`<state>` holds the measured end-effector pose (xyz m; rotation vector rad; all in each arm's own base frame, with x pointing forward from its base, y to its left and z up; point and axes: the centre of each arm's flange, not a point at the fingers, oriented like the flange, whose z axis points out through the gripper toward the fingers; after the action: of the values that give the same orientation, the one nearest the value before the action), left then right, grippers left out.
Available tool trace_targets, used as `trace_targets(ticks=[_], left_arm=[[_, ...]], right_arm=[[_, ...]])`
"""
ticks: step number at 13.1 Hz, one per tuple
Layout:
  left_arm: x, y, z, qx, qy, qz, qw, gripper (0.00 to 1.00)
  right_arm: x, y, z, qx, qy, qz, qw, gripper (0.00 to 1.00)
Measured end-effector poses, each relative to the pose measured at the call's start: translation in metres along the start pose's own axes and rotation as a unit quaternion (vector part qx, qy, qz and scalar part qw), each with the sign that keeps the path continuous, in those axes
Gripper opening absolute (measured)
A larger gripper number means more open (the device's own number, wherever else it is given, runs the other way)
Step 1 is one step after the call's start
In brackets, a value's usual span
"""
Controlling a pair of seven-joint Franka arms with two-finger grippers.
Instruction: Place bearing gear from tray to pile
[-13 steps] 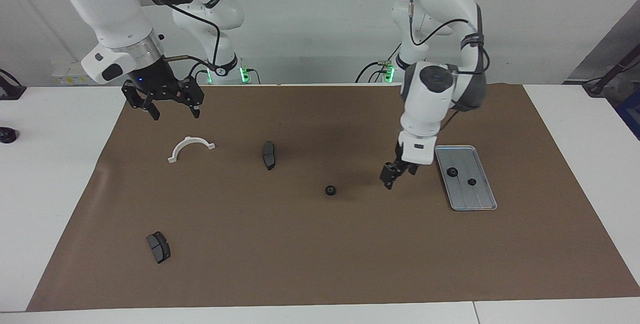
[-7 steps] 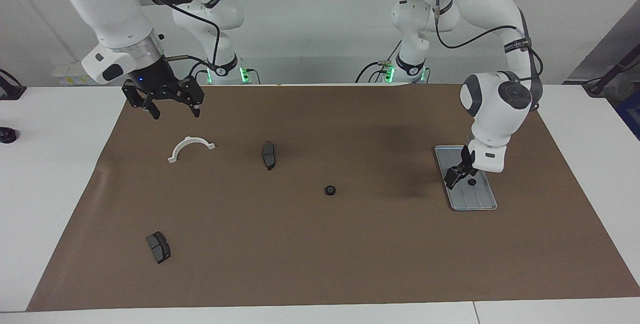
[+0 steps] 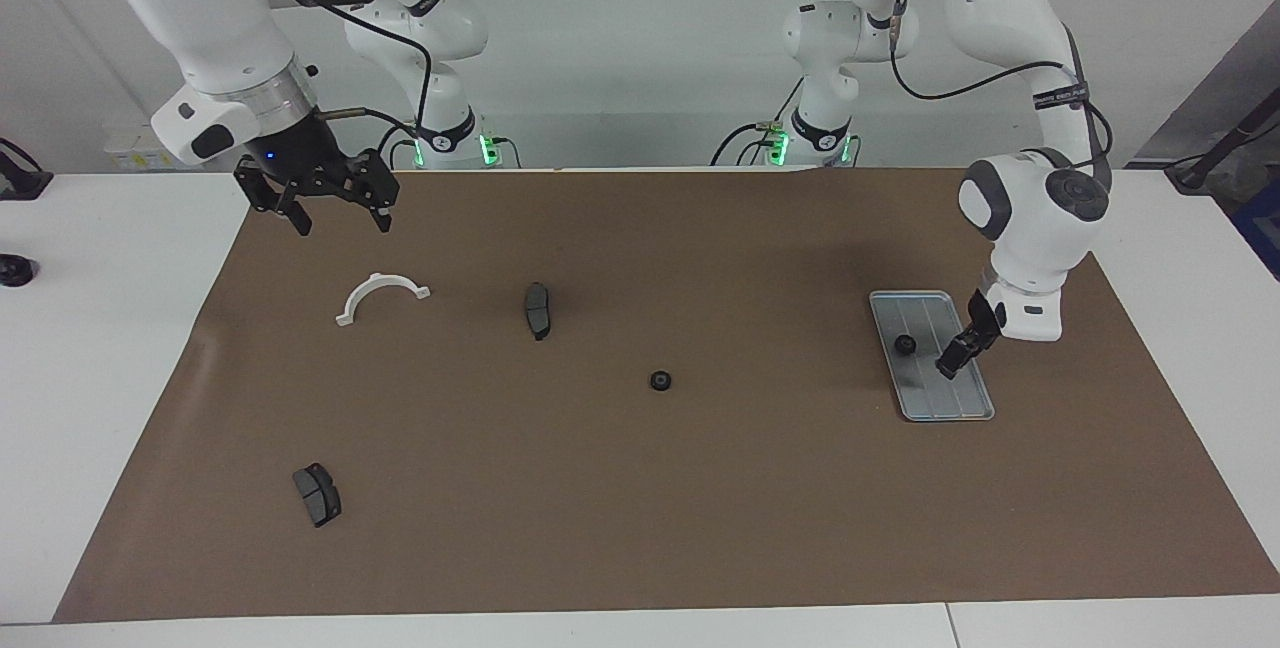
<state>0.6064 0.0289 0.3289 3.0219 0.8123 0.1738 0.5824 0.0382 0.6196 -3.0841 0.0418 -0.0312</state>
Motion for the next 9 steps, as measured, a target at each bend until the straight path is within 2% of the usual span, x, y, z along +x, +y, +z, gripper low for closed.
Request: trace_targets(ticks=[2, 3, 4, 7, 9], left_arm=[[-0.007, 0.000, 0.013, 0.000, 0.000, 0.002, 1.000, 0.66], [-0.011, -0.001, 0.020, -0.003, 0.005, 0.001, 1.000, 0.66], [-0.015, -0.003, 0.027, -0.004, 0.008, 0.001, 1.000, 0.59], [-0.017, -0.004, 0.030, -0.006, 0.012, 0.001, 1.000, 0.58], [-0.017, -0.005, 0.029, -0.006, 0.013, 0.001, 1.000, 0.52]], right_arm=[[0.003, -0.004, 0.004, 0.001, 0.012, -0.003, 1.000, 1.00], [0.004, -0.008, 0.006, 0.002, 0.015, -0.006, 1.000, 1.00], [0.004, -0.014, 0.008, 0.003, 0.017, -0.012, 1.000, 1.00], [0.001, -0.053, 0.008, -0.008, 0.030, -0.038, 0.999, 1.00], [-0.002, -0.089, 0.011, -0.014, 0.044, -0.040, 0.998, 1.00]])
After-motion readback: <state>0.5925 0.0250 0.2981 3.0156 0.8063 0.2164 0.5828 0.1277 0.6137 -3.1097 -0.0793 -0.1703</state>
